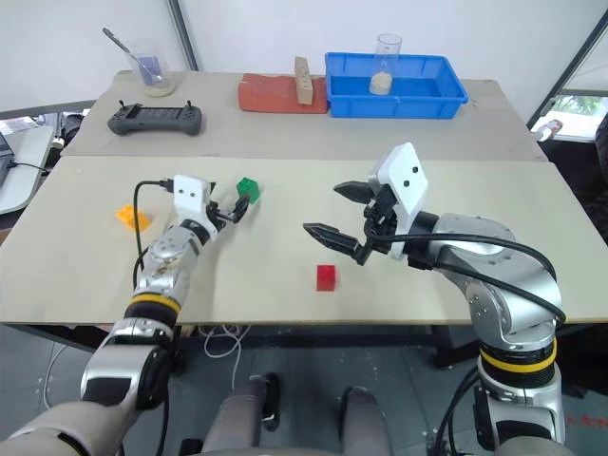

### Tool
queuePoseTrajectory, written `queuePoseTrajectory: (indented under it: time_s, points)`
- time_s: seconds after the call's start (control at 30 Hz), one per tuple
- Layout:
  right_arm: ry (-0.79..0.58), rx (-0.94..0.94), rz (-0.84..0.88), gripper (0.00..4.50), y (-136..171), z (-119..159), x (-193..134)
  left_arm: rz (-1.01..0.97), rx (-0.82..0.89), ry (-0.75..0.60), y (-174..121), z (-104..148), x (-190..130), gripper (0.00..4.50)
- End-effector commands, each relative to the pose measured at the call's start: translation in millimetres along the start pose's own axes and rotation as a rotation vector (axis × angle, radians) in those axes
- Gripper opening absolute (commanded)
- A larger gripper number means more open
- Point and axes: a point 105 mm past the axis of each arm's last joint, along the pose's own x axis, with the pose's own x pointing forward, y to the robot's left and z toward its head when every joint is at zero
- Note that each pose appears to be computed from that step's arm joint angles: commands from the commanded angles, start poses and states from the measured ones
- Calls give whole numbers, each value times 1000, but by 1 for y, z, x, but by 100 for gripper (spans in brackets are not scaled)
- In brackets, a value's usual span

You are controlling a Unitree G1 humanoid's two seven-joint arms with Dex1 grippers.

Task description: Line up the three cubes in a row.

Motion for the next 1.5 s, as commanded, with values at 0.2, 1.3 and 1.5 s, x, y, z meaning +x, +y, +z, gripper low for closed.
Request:
queuePoseTrajectory:
  time_s: [0.2, 1.3, 1.5]
  points:
    - [-57, -44, -43, 447, 1, 16, -8, -44, 20, 15, -9, 11, 18, 450]
    - [94, -114, 209, 450, 26, -6, -33, -1112, 264, 127, -97, -8, -100, 127]
    - [98, -110, 204, 450, 23, -10, -36, -1134, 276, 126, -100, -13, -96, 127]
